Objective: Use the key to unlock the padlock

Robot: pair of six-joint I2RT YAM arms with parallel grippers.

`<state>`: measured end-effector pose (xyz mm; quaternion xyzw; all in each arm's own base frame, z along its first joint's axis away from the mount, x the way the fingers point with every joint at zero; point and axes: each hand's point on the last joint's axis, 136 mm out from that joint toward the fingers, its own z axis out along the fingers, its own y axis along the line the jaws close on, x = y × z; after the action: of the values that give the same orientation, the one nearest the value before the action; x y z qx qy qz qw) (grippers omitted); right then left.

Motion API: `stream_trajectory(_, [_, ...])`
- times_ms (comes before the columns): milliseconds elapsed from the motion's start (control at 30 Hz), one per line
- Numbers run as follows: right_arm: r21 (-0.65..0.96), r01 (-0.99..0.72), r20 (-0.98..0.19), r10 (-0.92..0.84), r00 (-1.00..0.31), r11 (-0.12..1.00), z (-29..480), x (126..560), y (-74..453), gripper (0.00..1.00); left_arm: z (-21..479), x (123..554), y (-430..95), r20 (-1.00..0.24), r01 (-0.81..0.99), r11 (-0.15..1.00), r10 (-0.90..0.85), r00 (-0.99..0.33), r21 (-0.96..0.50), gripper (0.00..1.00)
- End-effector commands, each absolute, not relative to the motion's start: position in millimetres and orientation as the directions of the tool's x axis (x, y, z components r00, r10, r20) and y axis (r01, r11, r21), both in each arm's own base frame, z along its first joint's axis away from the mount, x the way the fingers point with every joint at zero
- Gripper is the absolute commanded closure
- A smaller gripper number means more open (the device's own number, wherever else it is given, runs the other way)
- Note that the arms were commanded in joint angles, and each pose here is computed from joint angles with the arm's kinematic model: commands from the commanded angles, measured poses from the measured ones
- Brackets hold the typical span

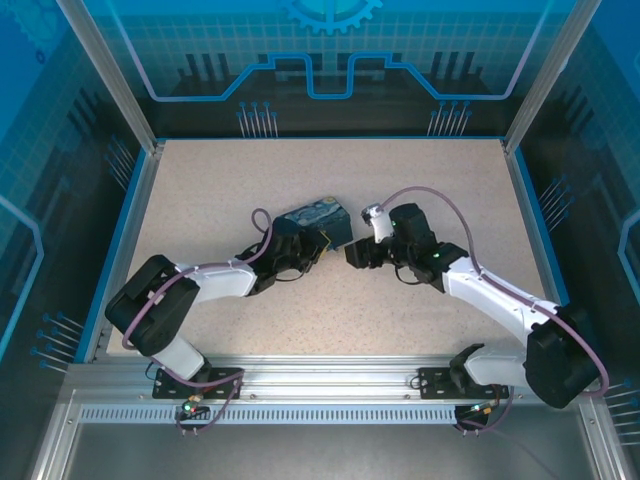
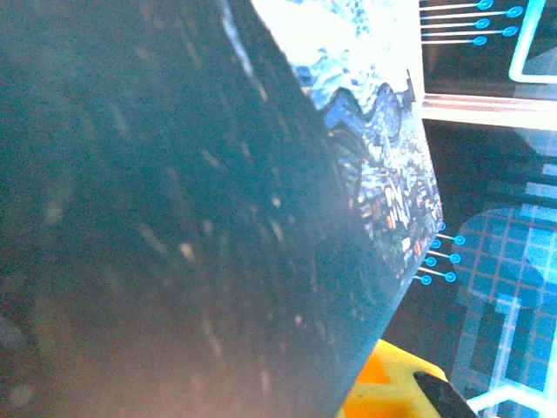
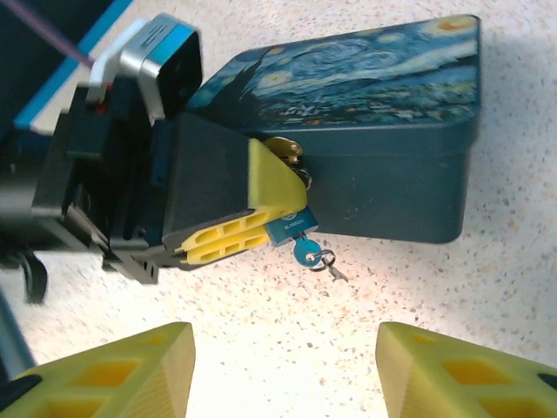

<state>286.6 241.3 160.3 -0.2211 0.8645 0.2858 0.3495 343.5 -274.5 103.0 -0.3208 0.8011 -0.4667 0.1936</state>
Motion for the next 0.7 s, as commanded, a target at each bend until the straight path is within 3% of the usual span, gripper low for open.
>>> stream_trajectory(0, [0.174, -0.662, -0.752, -0.335, -0.567, 0.729, 138.5, 283.6, 242.4, 0.44, 125.0, 342.7, -283.4, -0.030, -0.282, 0.372, -0.647, -0.762, -0.884, 1.00])
stream_trajectory(267, [0.071, -0.687, -0.790, -0.380, -0.481, 0.723, 119.8, 291.2, 250.6, 0.50, 128.2, 340.9, -288.8, -0.016, -0.287, 0.391, -0.615, -0.788, -0.874, 1.00])
stream_trajectory(667, [0.087, -0.716, -0.790, -0.390, -0.473, 0.692, 107.9, 295.9, 270.0, 0.50, 135.3, 341.1, -290.7, -0.020, -0.278, 0.404, -0.596, -0.803, -0.872, 1.00])
